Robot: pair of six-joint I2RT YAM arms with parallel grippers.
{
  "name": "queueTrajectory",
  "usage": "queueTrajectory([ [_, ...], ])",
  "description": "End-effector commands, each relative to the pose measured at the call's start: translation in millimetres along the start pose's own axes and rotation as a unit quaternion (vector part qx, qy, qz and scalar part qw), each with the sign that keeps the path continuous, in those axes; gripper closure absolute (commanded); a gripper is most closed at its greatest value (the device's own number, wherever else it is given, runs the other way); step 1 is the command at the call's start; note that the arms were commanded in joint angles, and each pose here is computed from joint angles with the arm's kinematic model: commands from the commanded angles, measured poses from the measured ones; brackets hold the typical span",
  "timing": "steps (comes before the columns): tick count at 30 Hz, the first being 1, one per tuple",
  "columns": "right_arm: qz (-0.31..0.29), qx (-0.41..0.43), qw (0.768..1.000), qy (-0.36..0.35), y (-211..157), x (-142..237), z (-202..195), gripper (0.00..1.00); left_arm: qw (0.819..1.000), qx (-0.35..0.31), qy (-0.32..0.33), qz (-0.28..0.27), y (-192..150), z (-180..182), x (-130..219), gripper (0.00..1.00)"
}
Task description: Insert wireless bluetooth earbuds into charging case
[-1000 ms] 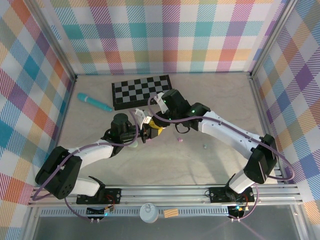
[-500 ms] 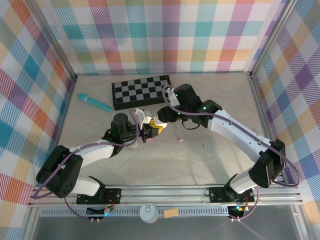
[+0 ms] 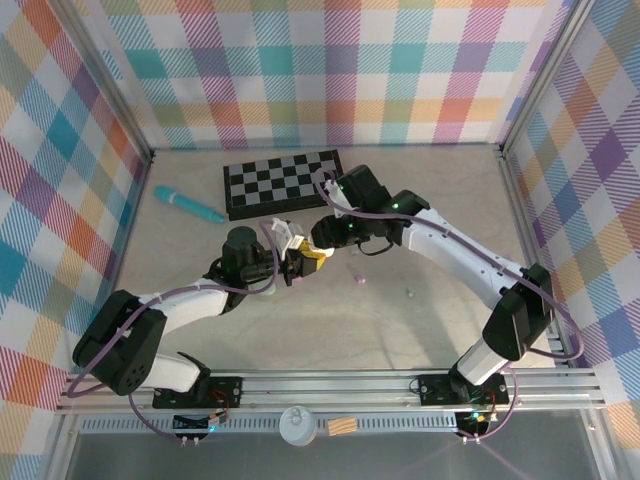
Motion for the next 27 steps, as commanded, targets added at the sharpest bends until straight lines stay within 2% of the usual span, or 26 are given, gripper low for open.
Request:
queueTrajectory([
  [1,0.014,0.003,1.0,0.011,-0.5,1.5,8.4,0.63,0.999,-0.033,-0.017,-0.024,19.5,-4.1,-3.1,0.99],
  [7,0.021,0.004,1.0,0.012,-1.0,-2.7,8.7,0.69,0.999,-0.037,-0.016,-0.023,20.8,-4.4,-2.0,0.99],
  [20,0.05,0.038,0.998,0.005,-12.3,-3.1,4.0,0.68,0.999,-0.038,-0.012,-0.02,20.1,-3.9,-1.3,0.99],
  [27,0.06,0.044,0.997,-0.002,-11.1,-12.8,1.0,0.73,0.999,-0.035,-0.012,-0.019,20.8,-3.4,-1.8,0.99],
])
Point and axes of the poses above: each hand's point on the last joint's axis, 136 mm out from that joint toward the fingers, its own x axis back along the fingers, its own z axis along the line the jaws close on, y = z × x, the point moved 1 cm from there along x, back along the fingers, and after that the axes turned 13 degrees about -x, right-handed, at the moved point
